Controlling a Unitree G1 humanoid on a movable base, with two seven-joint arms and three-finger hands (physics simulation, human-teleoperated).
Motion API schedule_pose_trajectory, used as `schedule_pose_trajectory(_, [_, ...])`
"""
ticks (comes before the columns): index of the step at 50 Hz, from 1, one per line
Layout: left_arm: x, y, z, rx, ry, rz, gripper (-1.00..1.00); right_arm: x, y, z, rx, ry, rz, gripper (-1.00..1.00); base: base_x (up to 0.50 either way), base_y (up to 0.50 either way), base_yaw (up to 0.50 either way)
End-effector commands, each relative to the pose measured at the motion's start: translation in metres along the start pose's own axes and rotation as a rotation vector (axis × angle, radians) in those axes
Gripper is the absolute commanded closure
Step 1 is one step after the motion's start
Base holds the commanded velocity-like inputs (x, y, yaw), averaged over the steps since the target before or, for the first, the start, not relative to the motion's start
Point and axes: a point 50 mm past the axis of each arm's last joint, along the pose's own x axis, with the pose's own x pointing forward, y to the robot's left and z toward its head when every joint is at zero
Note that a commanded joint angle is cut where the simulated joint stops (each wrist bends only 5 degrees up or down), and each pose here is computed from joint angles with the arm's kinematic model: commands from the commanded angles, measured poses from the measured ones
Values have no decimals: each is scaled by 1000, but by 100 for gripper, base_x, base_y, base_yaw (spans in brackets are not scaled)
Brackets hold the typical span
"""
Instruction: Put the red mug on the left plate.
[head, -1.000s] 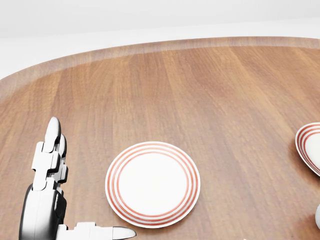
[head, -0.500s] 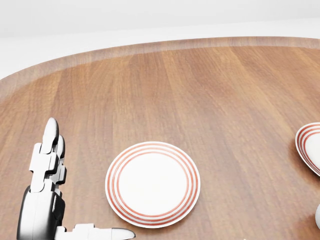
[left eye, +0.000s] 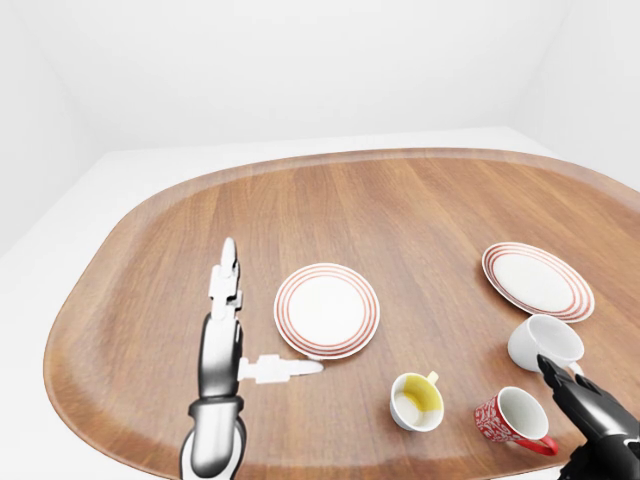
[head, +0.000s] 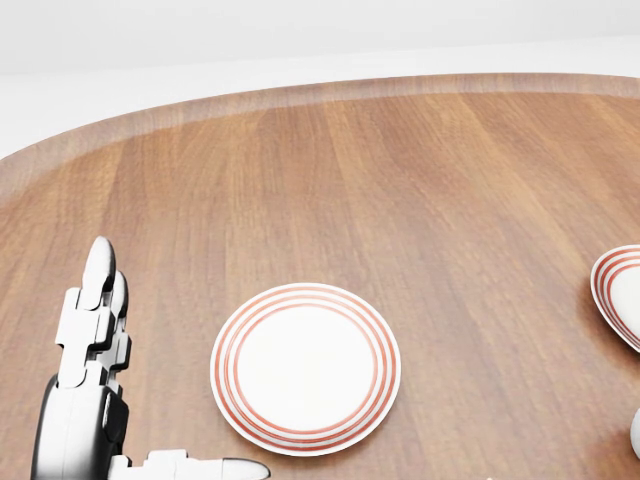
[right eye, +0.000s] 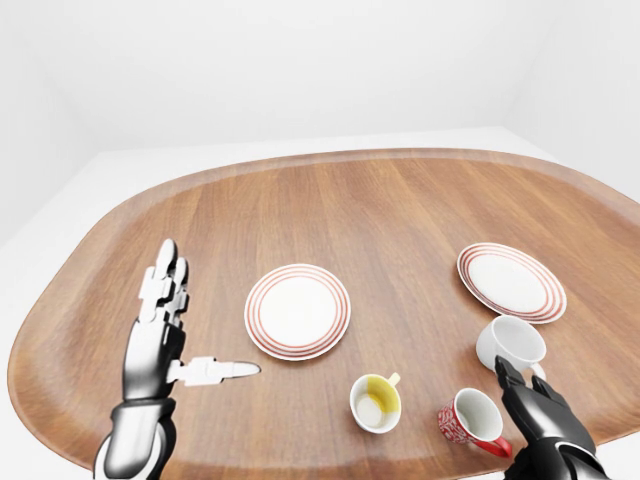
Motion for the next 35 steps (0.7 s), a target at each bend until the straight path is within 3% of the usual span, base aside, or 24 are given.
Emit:
schedule_pose_trajectory(1, [1, 0, 0, 0, 1, -2, -100, 4, 8, -7, 20, 17, 43, -100, 0, 0, 0])
schedule_pose_trajectory(35, [0, -2, 1, 2, -1, -4, -100, 13, -13, 11, -4, -69, -15, -100, 0, 0, 0])
